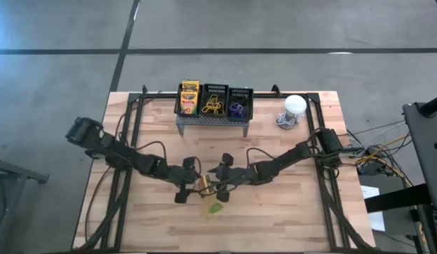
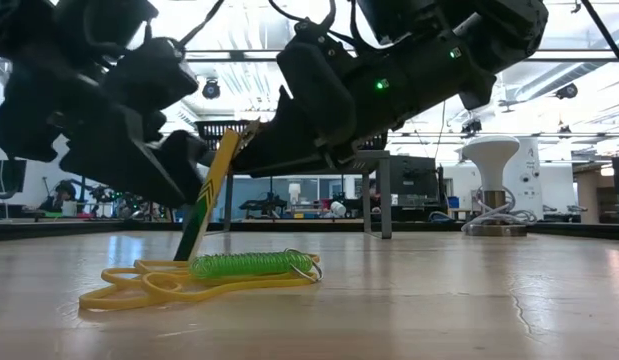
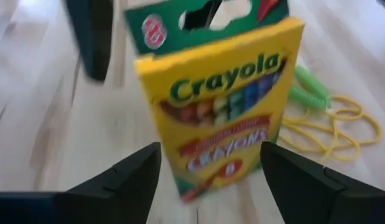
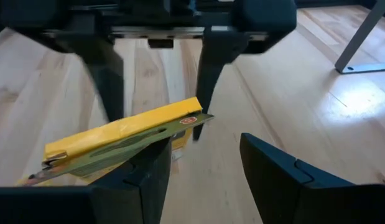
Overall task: Pick & Place Office Desk Supplies
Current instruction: Put the yellow crayon box into the left black bin on the shelf
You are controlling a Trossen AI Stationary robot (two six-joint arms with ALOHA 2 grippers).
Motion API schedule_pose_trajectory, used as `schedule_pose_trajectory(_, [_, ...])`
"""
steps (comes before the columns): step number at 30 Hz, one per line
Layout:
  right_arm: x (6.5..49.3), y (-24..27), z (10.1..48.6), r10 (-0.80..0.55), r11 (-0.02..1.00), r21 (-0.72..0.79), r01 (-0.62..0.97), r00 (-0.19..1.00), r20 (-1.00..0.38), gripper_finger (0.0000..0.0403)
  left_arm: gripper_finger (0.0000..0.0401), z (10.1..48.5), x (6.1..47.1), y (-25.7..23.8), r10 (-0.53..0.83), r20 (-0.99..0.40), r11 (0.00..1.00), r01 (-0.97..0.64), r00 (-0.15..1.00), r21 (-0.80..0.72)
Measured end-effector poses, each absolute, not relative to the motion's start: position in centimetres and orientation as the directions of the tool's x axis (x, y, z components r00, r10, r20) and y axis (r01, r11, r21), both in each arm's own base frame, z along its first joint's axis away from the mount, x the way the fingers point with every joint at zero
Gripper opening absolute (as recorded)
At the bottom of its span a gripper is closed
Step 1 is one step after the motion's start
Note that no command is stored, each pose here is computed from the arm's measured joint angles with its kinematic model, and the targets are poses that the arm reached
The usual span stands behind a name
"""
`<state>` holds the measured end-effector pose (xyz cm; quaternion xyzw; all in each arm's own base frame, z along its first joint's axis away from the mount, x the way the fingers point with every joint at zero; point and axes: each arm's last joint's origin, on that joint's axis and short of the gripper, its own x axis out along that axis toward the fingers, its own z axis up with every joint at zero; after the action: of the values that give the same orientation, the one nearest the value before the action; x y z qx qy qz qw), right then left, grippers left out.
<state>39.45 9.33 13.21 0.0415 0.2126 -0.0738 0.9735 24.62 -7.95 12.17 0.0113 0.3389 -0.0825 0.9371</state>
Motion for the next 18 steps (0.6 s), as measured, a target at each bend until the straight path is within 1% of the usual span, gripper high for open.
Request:
schedule_pose_trajectory(3, [39.4, 9.3, 13.2, -0.125, 0.986, 0.049, 0.16, 0.899, -0.421, 0.0187, 0.0286, 11.4, 25.3, -8.1, -0.168, -0.609, 0.981, 0.192, 0.775, -0.026])
schedule_pose_trajectory(6, [39.4, 9.3, 13.2, -0.125, 0.986, 0.045, 0.159, 0.898, -0.422, 0.0187, 0.0286, 10.5, 25.6, -8.2, -0.167, -0.616, 0.981, 0.194, 0.769, -0.023])
schedule_pose_trajectory(10, [39.4, 9.3, 13.2, -0.124, 0.987, 0.046, 0.157, 0.898, -0.423, 0.0187, 0.0275, 10.0, 25.9, -8.5, -0.222, -0.612, 0.967, 0.252, 0.759, -0.037])
schedule_pose_trajectory(13, [39.4, 9.3, 13.1, -0.124, 0.987, 0.044, 0.157, 0.896, -0.427, 0.0187, 0.0251, 10.2, 26.1, -8.6, -0.251, -0.586, 0.96, 0.278, 0.771, -0.045])
schedule_pose_trajectory(18, [39.2, 9.3, 13.0, -0.127, 0.989, 0.006, 0.145, 0.884, -0.45, 0.0187, 0.0192, 10.6, 26.2, -8.7, -0.264, -0.552, 0.957, 0.288, 0.791, -0.046])
